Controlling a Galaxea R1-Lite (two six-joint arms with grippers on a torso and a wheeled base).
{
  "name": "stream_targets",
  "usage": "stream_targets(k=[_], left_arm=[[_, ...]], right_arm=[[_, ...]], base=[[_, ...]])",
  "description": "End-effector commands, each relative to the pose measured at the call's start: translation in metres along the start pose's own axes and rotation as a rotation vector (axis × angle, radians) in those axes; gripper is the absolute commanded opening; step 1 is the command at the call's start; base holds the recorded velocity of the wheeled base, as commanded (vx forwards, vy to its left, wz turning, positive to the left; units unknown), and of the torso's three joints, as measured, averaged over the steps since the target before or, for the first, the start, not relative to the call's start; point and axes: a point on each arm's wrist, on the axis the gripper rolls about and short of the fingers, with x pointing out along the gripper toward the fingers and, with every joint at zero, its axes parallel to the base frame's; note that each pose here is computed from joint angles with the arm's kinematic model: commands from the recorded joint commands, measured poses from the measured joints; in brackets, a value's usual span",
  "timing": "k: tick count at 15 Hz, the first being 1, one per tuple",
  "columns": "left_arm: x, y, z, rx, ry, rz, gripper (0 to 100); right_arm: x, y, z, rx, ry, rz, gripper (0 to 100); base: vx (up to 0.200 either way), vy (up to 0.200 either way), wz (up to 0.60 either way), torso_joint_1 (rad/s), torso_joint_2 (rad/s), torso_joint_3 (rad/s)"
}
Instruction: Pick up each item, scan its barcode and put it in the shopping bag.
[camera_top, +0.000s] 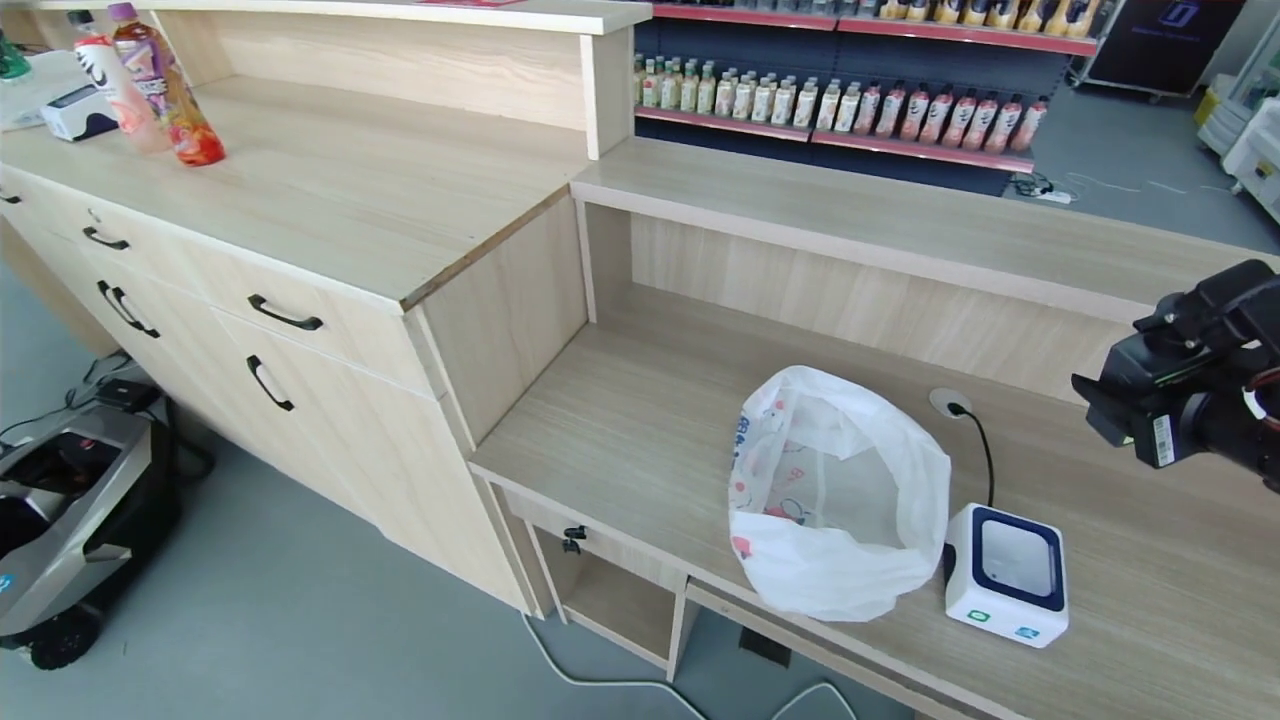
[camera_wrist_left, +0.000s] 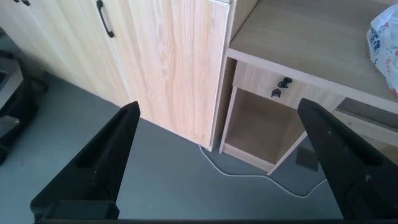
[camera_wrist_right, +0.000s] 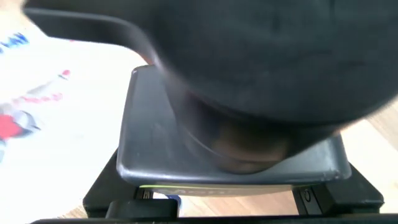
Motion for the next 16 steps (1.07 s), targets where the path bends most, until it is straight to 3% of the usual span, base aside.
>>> stream_targets(k=[1,7,10,16], left_arm=[[0.000,0.000,0.000,0.000,-0.001,0.001,100],[0.000,0.000,0.000,-0.001,-0.001,0.001,100],[0.000,0.000,0.000,-0.001,-0.001,0.001,100],[0.000,0.000,0.000,-0.001,-0.001,0.001,100]], right_arm=[[-0.001,0.004,0.004,-0.004,-0.018,0.014,0],[0.027,0.019,-0.019,0.021,0.085,0.084,0],[0.047,0.031,-0.039,0.127,0.150,0.116,0],[0.058,0.067,-0.100,0.137,0.208,0.148,0]], base=[[0.000,0.000,0.60,0.007,0.01,0.002],[0.000,0.000,0.10,0.000,0.00,0.001],[0.000,0.000,0.00,0.000,0.00,0.000],[0.000,0.000,0.00,0.000,0.00,0.000]])
